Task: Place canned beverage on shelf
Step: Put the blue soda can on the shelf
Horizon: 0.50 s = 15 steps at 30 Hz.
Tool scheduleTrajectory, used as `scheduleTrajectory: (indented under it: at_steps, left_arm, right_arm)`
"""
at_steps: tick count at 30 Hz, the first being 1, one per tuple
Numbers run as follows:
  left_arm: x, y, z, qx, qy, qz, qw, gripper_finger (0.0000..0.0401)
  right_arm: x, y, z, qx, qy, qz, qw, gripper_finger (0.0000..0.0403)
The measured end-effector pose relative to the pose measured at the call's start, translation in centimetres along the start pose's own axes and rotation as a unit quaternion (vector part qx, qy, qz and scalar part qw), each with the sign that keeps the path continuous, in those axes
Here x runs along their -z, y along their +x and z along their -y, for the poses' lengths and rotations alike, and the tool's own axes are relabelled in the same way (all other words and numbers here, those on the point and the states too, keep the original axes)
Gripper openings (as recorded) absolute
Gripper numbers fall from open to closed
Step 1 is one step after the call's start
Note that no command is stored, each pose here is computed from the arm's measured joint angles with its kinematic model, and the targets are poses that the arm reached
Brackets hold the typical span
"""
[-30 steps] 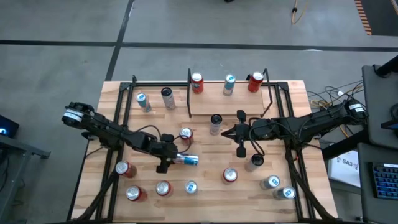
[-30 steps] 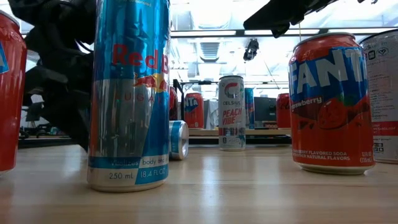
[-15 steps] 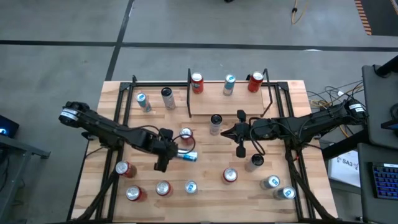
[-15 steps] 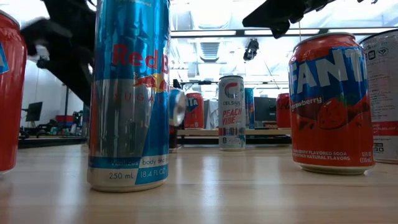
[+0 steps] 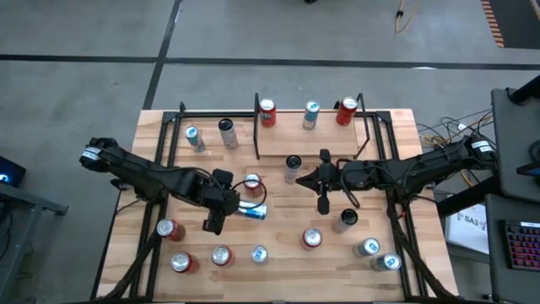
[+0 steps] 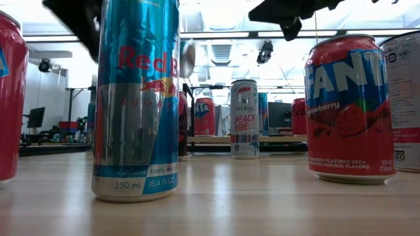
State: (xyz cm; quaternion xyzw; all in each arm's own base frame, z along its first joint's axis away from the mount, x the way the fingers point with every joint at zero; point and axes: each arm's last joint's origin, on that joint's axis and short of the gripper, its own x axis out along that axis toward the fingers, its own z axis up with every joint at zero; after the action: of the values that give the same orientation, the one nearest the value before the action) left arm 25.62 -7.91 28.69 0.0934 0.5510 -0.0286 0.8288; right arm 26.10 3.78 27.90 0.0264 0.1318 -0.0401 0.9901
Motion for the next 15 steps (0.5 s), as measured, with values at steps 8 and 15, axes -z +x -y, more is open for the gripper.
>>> scheduleTrajectory:
  at_steps: [8,15]
  left_arm:
    - [-1.5,-2.7,-0.3,0.004,-0.011,0.038,0.999,0.0219]
    - [-1.1,-2.6,-0.4,-0.011,-0.018,0.016,1.0,0.0219]
  right_arm:
    - [-0.8,2.3,-0.8,-0.012,-0.005,-0.026,1.0,0.0009]
    - [-2.4,4.7,-1.6,-0.007,-0.022,-0.104,0.994,0.0009]
